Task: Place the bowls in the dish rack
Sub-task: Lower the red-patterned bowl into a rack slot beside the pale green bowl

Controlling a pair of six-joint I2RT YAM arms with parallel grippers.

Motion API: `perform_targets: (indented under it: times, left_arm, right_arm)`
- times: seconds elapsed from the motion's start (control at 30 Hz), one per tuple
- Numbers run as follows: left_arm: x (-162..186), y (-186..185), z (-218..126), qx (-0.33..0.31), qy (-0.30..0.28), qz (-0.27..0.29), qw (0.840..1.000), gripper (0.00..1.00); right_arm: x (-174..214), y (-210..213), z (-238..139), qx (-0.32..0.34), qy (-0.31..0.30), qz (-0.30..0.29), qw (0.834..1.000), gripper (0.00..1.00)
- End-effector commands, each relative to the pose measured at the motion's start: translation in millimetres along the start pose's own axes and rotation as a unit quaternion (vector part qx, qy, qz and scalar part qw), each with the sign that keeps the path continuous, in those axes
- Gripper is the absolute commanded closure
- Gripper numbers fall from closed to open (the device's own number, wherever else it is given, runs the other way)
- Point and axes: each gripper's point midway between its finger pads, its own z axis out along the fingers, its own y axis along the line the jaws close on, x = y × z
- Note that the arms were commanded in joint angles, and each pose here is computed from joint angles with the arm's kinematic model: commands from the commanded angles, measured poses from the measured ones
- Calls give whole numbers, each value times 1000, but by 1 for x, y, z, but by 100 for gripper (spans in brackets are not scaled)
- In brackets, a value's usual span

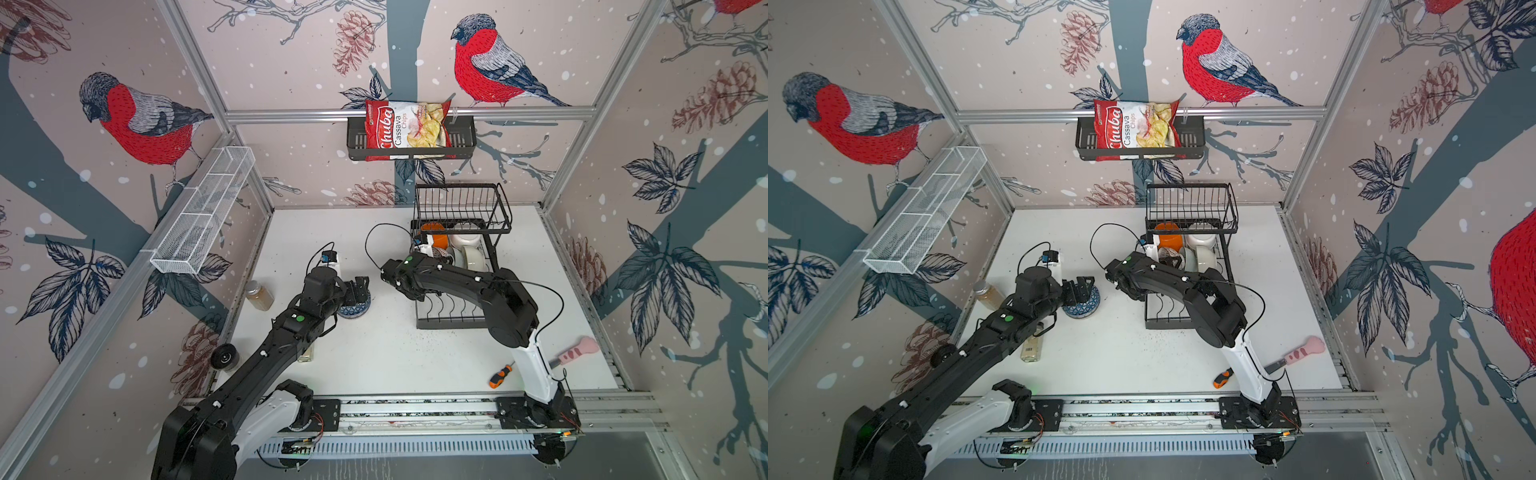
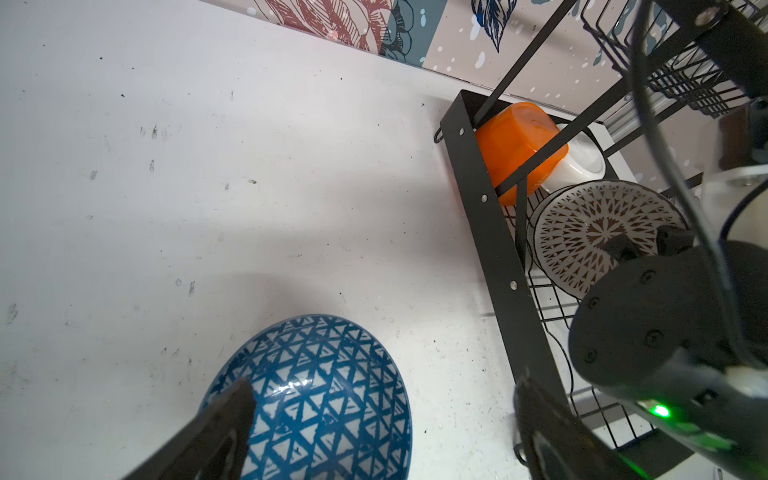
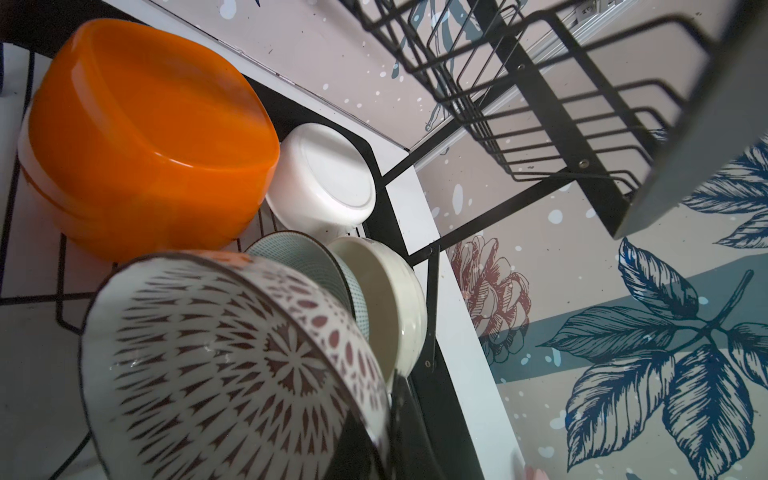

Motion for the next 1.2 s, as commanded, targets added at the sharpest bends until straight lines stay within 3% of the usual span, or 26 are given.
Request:
perform_targets:
  times: [0.0,1.17]
  left_arm:
    - [-7,-3,0,8,-16,5,1000,4]
    - [3,2,5,-1,0,6,1000,4]
  right_arm:
    - [-11,1,2,13,-28,10,999,100]
    - [-2,24,25,54,-27,7,998,100]
